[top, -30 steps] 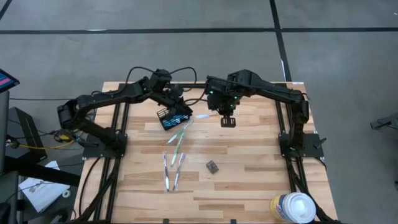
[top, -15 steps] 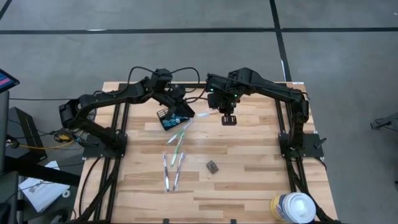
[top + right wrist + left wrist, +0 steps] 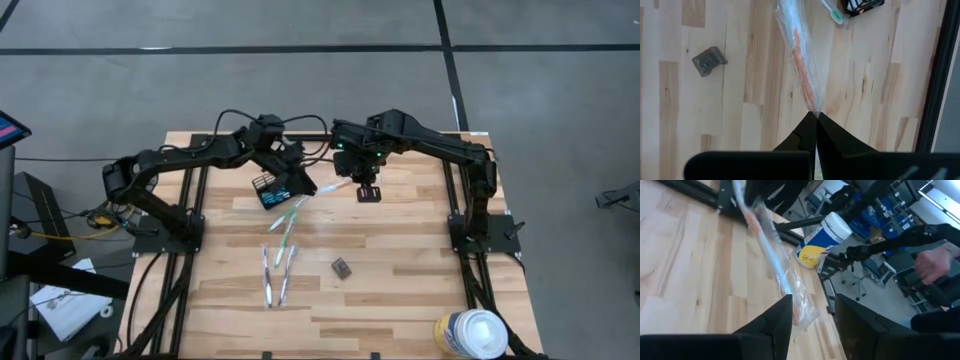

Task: Pick & Place toothbrushing station
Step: Put the orange toothbrush into the black organizer

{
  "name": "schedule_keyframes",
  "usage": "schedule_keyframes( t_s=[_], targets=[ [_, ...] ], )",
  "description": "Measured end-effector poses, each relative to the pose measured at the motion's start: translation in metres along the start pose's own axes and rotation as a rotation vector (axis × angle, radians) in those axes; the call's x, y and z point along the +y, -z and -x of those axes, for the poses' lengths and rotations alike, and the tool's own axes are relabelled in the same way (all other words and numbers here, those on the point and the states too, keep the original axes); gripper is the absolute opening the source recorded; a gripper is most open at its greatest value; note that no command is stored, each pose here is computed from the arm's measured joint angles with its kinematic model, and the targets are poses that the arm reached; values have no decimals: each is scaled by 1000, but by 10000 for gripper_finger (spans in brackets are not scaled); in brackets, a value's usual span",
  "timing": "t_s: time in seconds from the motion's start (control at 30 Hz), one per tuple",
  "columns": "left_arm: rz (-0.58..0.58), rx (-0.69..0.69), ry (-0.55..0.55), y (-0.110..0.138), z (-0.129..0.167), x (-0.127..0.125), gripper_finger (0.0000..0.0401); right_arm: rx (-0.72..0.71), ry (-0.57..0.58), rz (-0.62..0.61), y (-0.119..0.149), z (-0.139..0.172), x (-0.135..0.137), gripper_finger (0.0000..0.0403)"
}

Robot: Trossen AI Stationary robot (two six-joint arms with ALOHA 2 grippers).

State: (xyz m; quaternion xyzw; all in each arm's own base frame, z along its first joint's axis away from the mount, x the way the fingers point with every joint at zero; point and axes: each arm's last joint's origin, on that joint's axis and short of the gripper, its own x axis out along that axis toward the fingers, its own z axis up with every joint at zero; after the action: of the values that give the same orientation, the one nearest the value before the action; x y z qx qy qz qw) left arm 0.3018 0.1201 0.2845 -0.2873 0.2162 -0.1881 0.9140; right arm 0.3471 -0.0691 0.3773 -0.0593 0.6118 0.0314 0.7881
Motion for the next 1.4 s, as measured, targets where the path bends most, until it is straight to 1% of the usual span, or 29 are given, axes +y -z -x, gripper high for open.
schedule_keyframes(
  t_s=[0.1, 0.17, 0.4, 0.6, 0.77, 0.9, 1.0, 1.17, 1.23, 1.4],
  targets=[
    [20, 10, -12, 2, -2, 5, 141, -5, -1, 1, -1, 0, 0, 0],
    [5, -3, -16, 0, -2, 6, 141, -5, -3, 2, 0, 0, 1, 0],
    [30, -27, -58, -2, 10, 18, 140, -13, -26, 9, -1, 0, 4, 0],
    [42, -41, -65, -3, 19, 24, 140, -13, -30, 22, -2, 0, 7, 0],
    [44, -30, -22, -3, 19, 23, 140, -13, -32, 33, -3, 0, 8, 0],
    [38, 3, 62, -1, 14, 17, 140, -14, -33, 56, -3, 0, 10, 0],
    [61, 28, 123, 0, 10, 13, 140, -16, -32, 70, -4, 0, 10, 0],
    [73, 47, 145, 2, 4, 9, 140, -23, -30, 72, -4, 0, 10, 0],
    [98, 59, 150, 3, -1, 10, 140, -28, -28, 72, -5, 0, 9, 0],
    [148, 108, 177, 12, -22, 14, 140, -41, -24, 74, -6, 0, 10, 0]
  ],
)
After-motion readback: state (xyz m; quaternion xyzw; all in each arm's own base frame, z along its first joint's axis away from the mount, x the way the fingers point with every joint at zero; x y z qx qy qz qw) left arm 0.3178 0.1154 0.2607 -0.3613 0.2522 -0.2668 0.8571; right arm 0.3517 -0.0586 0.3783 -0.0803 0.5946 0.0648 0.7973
